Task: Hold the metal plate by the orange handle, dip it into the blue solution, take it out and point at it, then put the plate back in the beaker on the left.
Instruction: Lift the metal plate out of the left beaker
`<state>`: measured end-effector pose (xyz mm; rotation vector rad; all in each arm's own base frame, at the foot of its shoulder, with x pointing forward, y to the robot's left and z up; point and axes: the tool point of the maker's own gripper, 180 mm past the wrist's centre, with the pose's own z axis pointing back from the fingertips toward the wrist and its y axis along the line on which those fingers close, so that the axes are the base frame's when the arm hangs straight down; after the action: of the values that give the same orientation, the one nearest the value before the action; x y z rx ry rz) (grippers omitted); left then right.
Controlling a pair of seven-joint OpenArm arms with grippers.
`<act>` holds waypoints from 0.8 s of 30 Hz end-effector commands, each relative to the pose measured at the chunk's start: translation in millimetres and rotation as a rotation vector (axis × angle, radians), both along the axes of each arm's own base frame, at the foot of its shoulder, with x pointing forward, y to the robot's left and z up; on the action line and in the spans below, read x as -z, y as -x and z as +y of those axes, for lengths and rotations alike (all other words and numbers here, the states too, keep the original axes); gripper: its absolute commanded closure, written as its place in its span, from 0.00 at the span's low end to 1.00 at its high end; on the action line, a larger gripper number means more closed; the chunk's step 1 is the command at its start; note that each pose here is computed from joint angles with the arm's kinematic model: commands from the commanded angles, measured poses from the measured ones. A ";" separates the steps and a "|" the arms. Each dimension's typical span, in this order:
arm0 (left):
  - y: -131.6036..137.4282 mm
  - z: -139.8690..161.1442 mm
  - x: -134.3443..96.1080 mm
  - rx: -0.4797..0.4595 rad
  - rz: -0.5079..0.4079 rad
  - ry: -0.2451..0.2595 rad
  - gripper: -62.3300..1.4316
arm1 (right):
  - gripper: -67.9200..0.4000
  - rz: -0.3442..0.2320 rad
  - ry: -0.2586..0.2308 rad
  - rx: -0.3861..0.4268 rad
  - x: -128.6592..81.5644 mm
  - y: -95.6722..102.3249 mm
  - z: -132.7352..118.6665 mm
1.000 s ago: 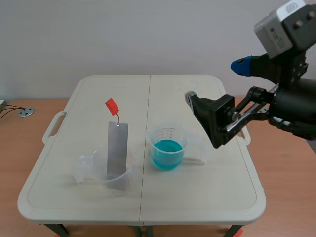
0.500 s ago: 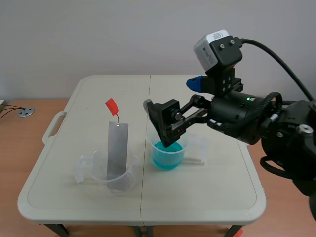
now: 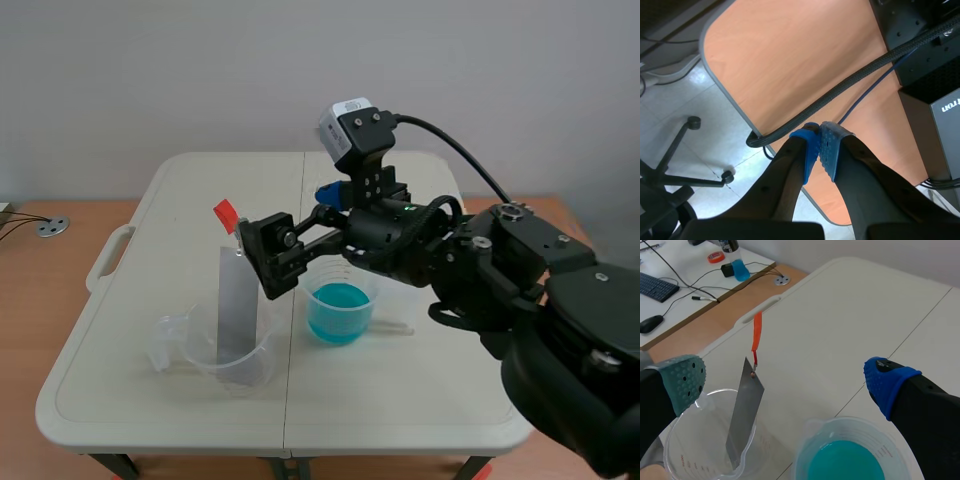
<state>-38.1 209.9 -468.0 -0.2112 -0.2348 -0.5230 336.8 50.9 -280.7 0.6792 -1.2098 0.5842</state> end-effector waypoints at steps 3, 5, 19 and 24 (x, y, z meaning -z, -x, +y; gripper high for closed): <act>0.3 -7.2 -3.3 0.010 -0.004 0.021 0.94 | 0.02 -0.021 -0.049 -0.040 -12.0 -7.5 19.1; 0.4 -7.2 -3.3 0.012 -0.004 0.020 0.94 | 0.02 -0.011 -0.055 -0.044 -9.8 -10.2 24.8; -1.9 -5.9 -1.9 0.016 0.001 0.011 0.94 | 0.02 0.025 -0.113 -0.086 -8.7 -19.7 52.8; -1.3 -6.4 -1.3 0.017 0.006 0.010 0.94 | 0.02 0.020 -0.133 -0.128 -14.1 -16.9 63.1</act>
<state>-40.6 209.5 -468.6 -0.2091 -0.2164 -0.5318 346.3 106.2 -289.9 0.8480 -1.1414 0.5946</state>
